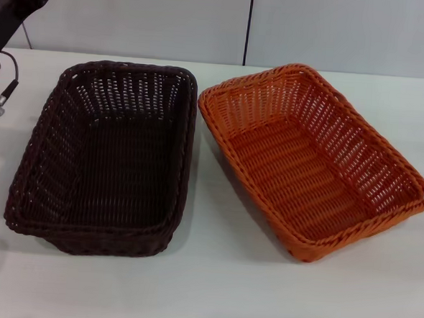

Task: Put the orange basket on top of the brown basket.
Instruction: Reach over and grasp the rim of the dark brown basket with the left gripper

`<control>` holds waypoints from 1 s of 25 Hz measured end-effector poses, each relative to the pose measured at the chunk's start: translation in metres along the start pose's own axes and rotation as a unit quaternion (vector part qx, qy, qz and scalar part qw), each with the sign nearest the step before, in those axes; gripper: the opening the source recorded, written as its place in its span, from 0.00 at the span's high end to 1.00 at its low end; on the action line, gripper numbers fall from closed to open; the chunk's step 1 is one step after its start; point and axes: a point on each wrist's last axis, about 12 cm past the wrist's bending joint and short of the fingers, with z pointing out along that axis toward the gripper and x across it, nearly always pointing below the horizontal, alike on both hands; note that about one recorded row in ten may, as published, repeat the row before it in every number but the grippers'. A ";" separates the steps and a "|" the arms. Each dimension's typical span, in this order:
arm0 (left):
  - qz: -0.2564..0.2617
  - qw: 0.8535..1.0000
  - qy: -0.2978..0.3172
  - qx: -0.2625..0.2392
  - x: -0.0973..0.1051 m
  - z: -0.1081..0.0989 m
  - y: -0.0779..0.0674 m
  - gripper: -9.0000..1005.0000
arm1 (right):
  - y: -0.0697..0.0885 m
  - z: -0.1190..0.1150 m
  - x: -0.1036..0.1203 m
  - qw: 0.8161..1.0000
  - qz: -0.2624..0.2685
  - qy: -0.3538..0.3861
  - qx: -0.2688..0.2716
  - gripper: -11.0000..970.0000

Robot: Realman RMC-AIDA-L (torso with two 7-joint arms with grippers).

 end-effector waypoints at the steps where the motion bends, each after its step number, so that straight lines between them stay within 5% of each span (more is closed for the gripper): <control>1: 0.000 1.000 0.000 0.000 0.000 0.000 0.000 0.14 | -0.002 -0.001 0.000 1.000 0.000 0.001 0.002 0.14; 15: -0.008 0.997 0.072 0.023 0.000 0.021 -0.015 0.14 | -0.014 -0.014 0.004 1.000 -0.003 0.011 0.016 0.14; 25: -0.001 0.981 0.188 0.049 -0.044 0.038 -0.012 0.14 | -0.011 -0.018 0.011 1.000 0.002 0.023 0.012 0.14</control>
